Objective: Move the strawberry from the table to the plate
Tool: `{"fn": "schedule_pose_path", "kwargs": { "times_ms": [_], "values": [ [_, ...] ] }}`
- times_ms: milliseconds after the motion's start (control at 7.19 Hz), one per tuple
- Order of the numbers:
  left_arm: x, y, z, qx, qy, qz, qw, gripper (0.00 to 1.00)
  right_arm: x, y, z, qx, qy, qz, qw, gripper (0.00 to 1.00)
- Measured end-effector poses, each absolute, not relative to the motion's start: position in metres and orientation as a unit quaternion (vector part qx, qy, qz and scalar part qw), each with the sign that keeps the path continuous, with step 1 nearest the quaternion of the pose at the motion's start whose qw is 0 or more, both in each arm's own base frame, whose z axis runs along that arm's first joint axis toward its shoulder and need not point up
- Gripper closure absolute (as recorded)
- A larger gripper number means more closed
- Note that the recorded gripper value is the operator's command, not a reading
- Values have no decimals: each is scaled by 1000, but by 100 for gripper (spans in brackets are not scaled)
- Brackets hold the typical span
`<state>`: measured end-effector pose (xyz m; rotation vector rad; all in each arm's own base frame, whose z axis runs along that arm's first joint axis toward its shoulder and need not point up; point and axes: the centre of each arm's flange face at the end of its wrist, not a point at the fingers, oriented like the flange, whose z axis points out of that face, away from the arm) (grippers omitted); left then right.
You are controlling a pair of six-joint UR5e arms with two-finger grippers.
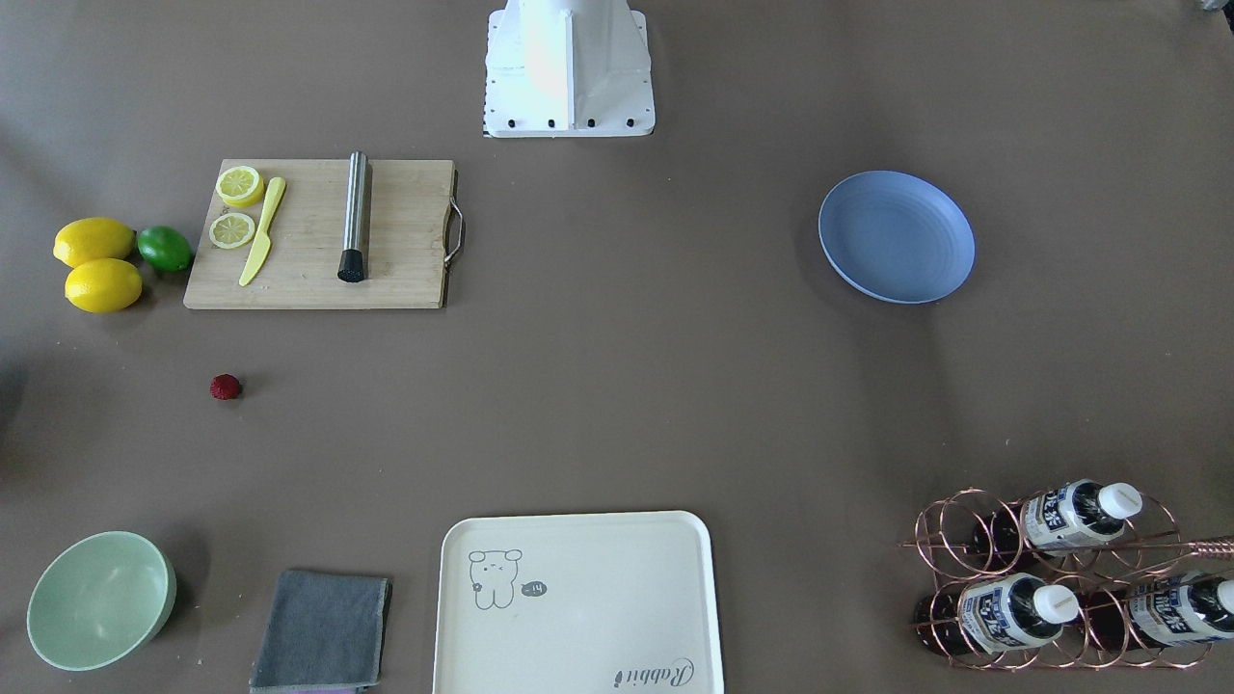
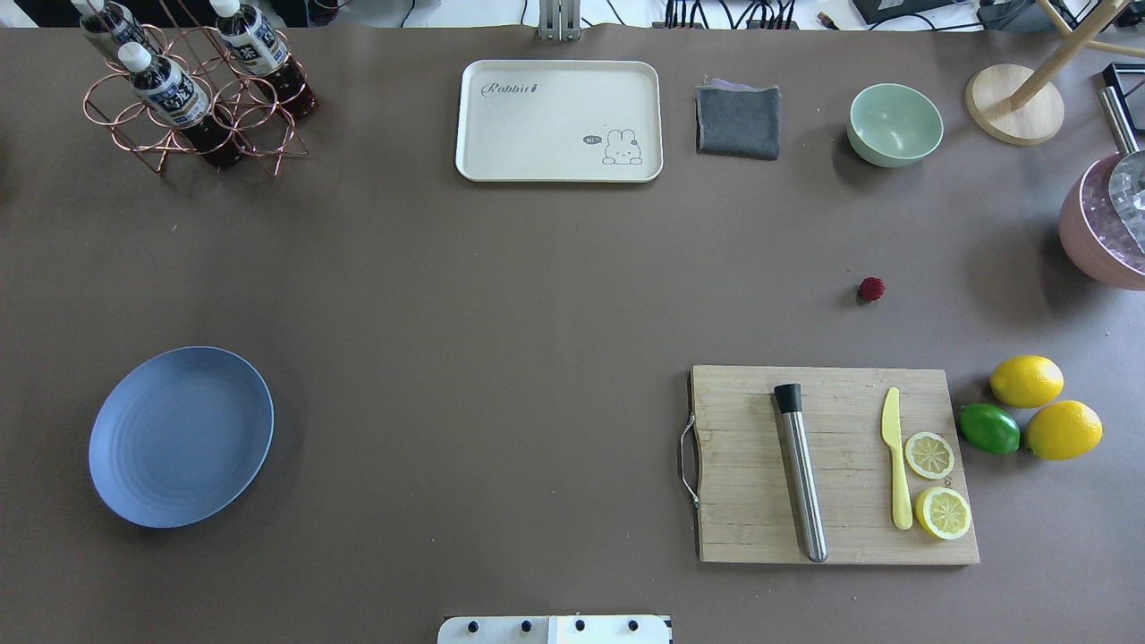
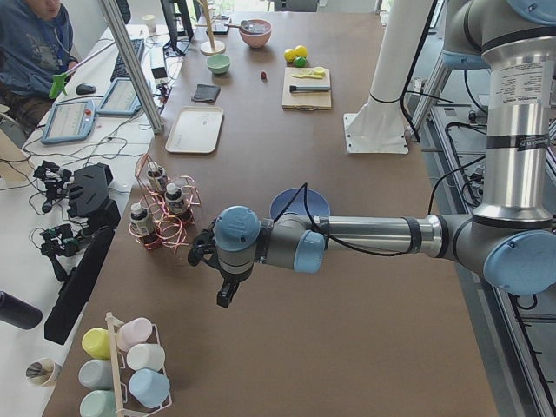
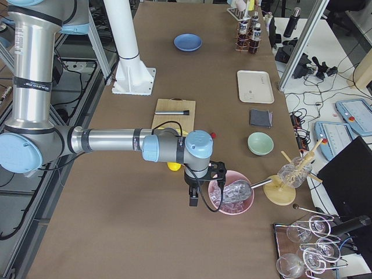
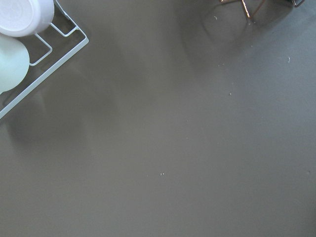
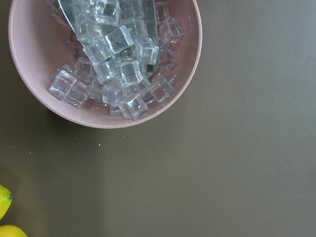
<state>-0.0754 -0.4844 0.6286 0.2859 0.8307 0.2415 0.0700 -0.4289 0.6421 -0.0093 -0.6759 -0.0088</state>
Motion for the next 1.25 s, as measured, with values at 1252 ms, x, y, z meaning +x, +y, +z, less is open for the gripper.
{"fn": "schedule_pose_path", "kwargs": {
  "times_ms": [1252],
  "values": [
    [114, -456, 596, 158, 456, 118, 868, 1, 65, -431, 638, -3, -356, -5, 934, 0]
  ]
}}
